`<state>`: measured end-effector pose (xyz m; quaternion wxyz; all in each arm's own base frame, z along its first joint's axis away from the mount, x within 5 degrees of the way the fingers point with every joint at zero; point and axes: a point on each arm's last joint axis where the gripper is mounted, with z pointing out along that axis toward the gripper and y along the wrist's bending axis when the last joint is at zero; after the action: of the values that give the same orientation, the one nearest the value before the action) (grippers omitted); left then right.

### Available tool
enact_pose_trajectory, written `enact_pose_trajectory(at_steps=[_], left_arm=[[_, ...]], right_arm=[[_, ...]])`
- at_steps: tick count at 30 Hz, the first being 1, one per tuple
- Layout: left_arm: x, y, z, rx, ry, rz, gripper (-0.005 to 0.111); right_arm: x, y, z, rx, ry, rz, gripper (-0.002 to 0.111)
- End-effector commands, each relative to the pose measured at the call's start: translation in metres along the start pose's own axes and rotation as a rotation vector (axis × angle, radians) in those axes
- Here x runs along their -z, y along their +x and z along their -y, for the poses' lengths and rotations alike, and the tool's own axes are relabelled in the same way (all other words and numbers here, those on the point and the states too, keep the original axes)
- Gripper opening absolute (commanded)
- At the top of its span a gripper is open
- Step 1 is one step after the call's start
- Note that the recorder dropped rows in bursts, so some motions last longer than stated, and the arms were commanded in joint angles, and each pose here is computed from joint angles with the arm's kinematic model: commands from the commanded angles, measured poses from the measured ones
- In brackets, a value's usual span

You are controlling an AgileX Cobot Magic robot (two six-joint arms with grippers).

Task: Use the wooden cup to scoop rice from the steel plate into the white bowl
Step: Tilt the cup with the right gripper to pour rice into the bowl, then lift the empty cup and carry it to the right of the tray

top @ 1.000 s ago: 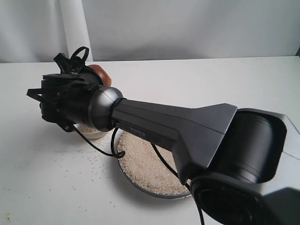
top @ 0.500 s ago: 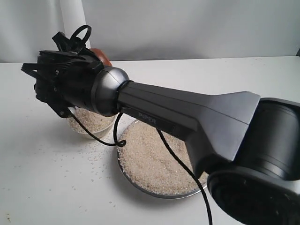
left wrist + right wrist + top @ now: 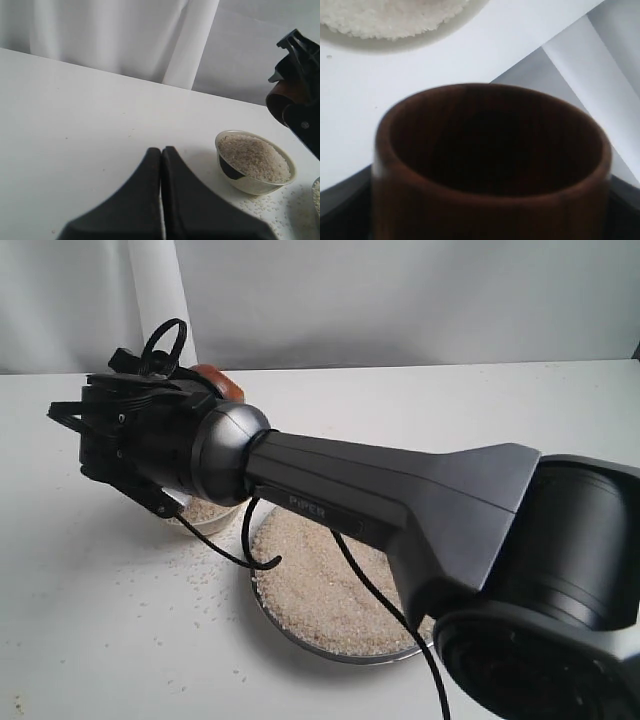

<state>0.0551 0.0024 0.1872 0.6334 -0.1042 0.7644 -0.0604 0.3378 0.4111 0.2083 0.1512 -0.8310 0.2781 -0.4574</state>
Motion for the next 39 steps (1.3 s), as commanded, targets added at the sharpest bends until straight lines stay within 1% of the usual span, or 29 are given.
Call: enact_pose_trajectory(at_steps=[1,4,6,9,10,15,16,19,24,29,32,34,36,38,39], left_arm=[[0.0,-0.002,0.001,0.005,0.008,0.01,0.0],[0.0,-0.002,0.001,0.005,0.008,0.01,0.0],[0.0,-0.002,0.001,0.005,0.008,0.01,0.0],[0.0,-0.002,0.001,0.005,0.008,0.01,0.0],[0.0,-0.002,0.001,0.005,0.008,0.01,0.0],[0.0,-0.002,0.001,0.005,0.008,0.01,0.0],[0.0,-0.002,0.001,0.005,0.008,0.01,0.0],[0.0,-0.002,0.001,0.005,0.008,0.01,0.0],[0.0,-0.002,0.001,0.005,0.008,0.01,0.0],[0.0,-0.002,0.001,0.005,0.008,0.01,0.0],[0.0,-0.002,0.001,0.005,0.008,0.01,0.0],[0.0,-0.002,0.001,0.005,0.008,0.01,0.0],[0.0,-0.002,0.001,0.005,0.008,0.01,0.0],[0.0,-0.002,0.001,0.005,0.008,0.01,0.0],[0.0,-0.002,0.001,0.005,0.008,0.01,0.0]], right_arm=[[0.006,0.01,0.005,0.021,0.039,-0.055,0.0],[0.007,0.013,0.007,-0.001,0.059,-0.08,0.0],[0.008,0.015,0.008,-0.069,0.069,-0.087,0.0],[0.012,0.023,0.011,-0.34,0.09,-0.079,0.0],[0.016,0.03,0.012,-0.461,0.096,-0.082,0.0],[0.035,0.062,0.011,-0.79,0.04,-0.074,0.0],[0.042,0.07,0.011,-0.889,0.015,-0.05,0.0],[0.055,0.098,0.009,-1.09,-0.054,0.03,0.0],[0.077,0.15,0.001,-1.347,-0.163,0.184,0.0],[0.095,0.211,-0.021,-1.546,-0.258,0.22,0.0],[0.099,0.241,-0.038,-1.632,-0.318,0.218,0.0],[0.099,0.255,-0.05,-1.665,-0.347,0.229,0.0],[0.1,0.266,-0.068,-1.692,-0.388,0.223,0.0],[0.101,0.269,-0.092,-1.71,-0.463,0.206,0.0],[0.099,0.269,-0.1,-1.727,-0.453,0.214,0.0]])
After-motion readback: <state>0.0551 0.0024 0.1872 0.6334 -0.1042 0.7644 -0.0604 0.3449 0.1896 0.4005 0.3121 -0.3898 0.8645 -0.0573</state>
